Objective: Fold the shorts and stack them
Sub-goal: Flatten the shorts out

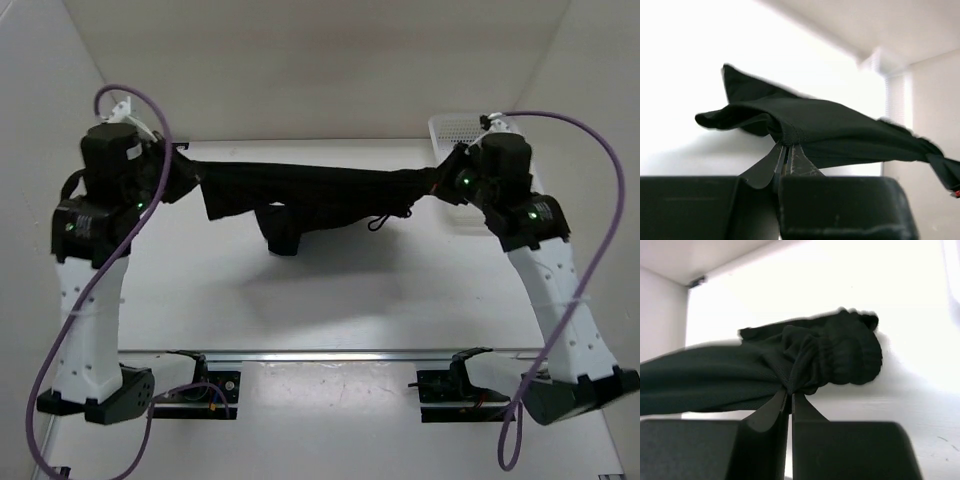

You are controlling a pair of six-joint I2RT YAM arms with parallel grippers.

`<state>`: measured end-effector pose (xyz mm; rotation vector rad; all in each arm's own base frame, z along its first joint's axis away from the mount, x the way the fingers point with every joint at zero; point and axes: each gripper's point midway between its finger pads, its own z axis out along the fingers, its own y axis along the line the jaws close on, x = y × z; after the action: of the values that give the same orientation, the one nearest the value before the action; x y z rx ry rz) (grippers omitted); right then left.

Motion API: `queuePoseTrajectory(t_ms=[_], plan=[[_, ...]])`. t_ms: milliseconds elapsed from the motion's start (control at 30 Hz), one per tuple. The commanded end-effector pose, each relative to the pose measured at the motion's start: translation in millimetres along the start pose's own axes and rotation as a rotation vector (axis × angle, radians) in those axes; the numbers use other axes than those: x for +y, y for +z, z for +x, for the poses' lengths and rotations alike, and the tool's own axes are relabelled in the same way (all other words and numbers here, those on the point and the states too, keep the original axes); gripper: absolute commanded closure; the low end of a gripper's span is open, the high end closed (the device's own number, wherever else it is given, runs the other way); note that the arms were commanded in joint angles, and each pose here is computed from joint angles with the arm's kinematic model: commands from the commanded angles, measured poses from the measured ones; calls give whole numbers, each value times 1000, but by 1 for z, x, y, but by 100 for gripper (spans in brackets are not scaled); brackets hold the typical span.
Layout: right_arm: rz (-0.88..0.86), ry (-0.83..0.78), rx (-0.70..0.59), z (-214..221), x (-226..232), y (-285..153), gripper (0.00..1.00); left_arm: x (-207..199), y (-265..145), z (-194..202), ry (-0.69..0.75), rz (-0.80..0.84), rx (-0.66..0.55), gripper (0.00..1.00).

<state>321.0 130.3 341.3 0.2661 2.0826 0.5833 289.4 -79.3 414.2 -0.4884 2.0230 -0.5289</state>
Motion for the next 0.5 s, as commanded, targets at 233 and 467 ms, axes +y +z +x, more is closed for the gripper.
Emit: queuePoseTrajectory(t_ms=[233,467], plan=[[-150,-177,-223,-33,28,-162,100,-14,-140,-36,21,154,-312,90],[-227,-196,-349,-45,42,-240,100,-22,-230,-55,37,243,-504,90]])
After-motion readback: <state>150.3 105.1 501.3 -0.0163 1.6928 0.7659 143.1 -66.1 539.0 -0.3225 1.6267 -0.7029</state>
